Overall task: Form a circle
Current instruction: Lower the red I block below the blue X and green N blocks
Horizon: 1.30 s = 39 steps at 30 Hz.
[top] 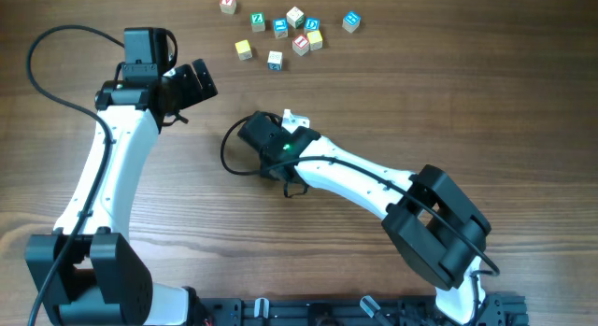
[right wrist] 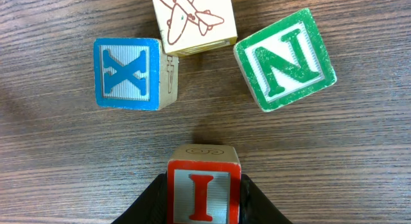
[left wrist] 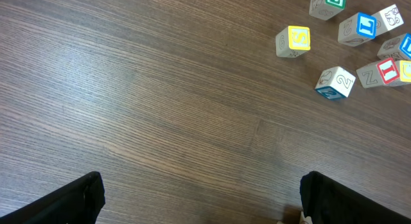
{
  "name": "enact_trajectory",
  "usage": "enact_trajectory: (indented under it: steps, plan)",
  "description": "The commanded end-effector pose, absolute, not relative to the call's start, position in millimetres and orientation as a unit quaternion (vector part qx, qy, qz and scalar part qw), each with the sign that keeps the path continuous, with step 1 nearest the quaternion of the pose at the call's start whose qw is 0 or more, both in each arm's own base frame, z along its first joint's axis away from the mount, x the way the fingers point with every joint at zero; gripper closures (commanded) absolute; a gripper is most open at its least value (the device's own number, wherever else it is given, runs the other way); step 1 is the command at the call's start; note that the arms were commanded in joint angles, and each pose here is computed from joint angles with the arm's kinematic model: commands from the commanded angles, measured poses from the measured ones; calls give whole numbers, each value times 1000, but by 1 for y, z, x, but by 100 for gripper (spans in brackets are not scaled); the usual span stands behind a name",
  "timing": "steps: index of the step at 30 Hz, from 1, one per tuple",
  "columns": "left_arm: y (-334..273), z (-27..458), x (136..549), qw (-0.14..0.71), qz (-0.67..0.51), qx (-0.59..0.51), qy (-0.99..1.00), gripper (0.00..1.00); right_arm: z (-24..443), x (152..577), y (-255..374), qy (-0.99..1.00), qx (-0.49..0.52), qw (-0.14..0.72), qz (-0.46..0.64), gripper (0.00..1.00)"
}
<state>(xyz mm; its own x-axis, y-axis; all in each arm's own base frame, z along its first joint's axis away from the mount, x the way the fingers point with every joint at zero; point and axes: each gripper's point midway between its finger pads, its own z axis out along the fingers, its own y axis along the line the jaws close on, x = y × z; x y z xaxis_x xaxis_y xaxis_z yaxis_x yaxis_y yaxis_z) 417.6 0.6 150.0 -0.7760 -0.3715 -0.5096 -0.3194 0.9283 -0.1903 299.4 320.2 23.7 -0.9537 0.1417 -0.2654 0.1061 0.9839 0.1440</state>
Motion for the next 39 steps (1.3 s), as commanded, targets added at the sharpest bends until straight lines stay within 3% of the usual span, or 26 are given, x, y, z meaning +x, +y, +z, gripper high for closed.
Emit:
enact_trajectory:
  steps: [1, 7, 34, 36, 39]
  plan:
    - [4, 149, 418, 281, -43, -191, 940, 0, 17, 298, 316, 986, 70, 138, 54, 76]
    - [4, 149, 418, 281, -43, -191, 940, 0, 17, 298, 316, 986, 70, 138, 54, 70]
    - [4, 149, 418, 281, -43, -191, 940, 0, 17, 298, 316, 987, 69, 137, 55, 71]
    - [4, 149, 418, 281, -43, -191, 940, 0, 17, 297, 316, 987, 69, 136, 54, 65]
    - [4, 149, 418, 281, -43, -190, 940, 0, 17, 297, 316, 987, 69, 136, 54, 64]
